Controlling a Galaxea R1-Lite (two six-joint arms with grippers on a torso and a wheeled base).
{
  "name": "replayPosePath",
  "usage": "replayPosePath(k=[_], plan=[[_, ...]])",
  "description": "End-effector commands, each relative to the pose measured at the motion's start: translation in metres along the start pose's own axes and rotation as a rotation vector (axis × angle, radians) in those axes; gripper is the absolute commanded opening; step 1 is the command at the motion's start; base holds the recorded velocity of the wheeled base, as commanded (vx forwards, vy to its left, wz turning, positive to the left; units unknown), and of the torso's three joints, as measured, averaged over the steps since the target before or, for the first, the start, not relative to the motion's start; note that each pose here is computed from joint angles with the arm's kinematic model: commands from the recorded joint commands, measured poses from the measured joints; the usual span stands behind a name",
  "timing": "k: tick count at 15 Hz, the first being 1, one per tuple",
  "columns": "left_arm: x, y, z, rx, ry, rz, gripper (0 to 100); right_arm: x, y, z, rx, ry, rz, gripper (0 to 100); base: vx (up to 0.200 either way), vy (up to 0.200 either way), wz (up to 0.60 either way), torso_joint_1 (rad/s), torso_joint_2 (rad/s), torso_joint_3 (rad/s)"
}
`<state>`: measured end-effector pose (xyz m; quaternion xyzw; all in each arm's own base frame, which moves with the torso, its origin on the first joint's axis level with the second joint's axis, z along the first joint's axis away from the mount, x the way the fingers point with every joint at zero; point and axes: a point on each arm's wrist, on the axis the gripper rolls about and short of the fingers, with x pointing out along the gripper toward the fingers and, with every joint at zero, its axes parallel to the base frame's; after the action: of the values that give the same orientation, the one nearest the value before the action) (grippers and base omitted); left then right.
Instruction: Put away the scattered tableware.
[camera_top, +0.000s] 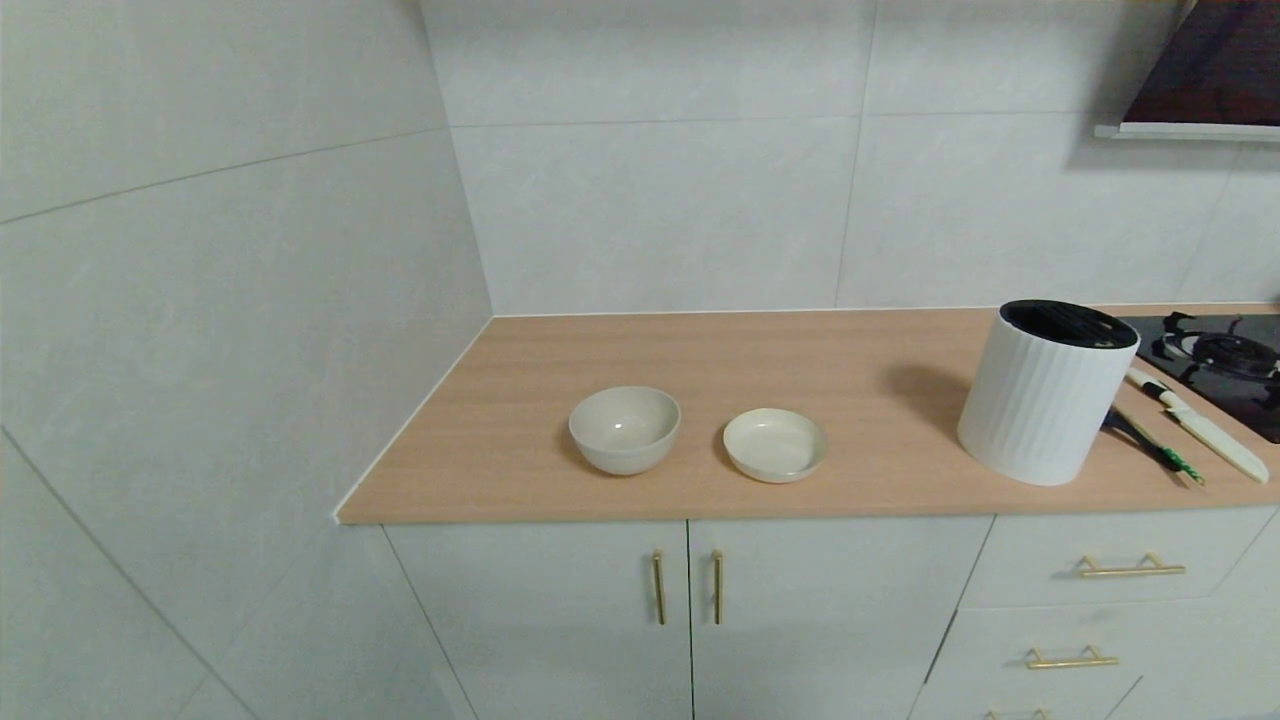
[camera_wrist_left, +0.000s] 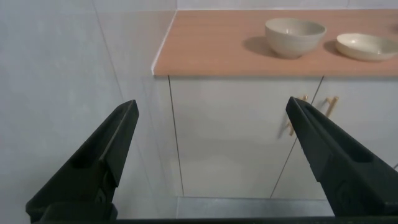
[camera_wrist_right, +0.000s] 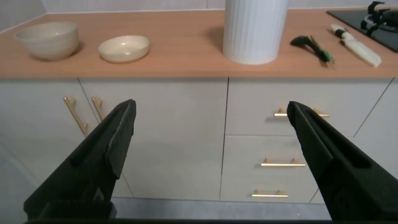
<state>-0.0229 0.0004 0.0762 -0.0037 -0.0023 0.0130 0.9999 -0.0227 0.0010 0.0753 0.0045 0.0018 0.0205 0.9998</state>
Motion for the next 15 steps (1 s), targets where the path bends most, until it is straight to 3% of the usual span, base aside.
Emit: replayPosePath(k=[1,15], plan=[[0.0,0.0,0.0,0.0,0.0,0.002,100,0.0,0.0,0.0,0.0,0.0,0.0,100,0.0,0.0,0.0,-0.193,0.46,0.246],[0.0,0.0,0.0,0.0,0.0,0.002,100,0.0,0.0,0.0,-0.001,0.0,0.0,100,0.0,0.0,0.0,-0.222,0.52,0.296]])
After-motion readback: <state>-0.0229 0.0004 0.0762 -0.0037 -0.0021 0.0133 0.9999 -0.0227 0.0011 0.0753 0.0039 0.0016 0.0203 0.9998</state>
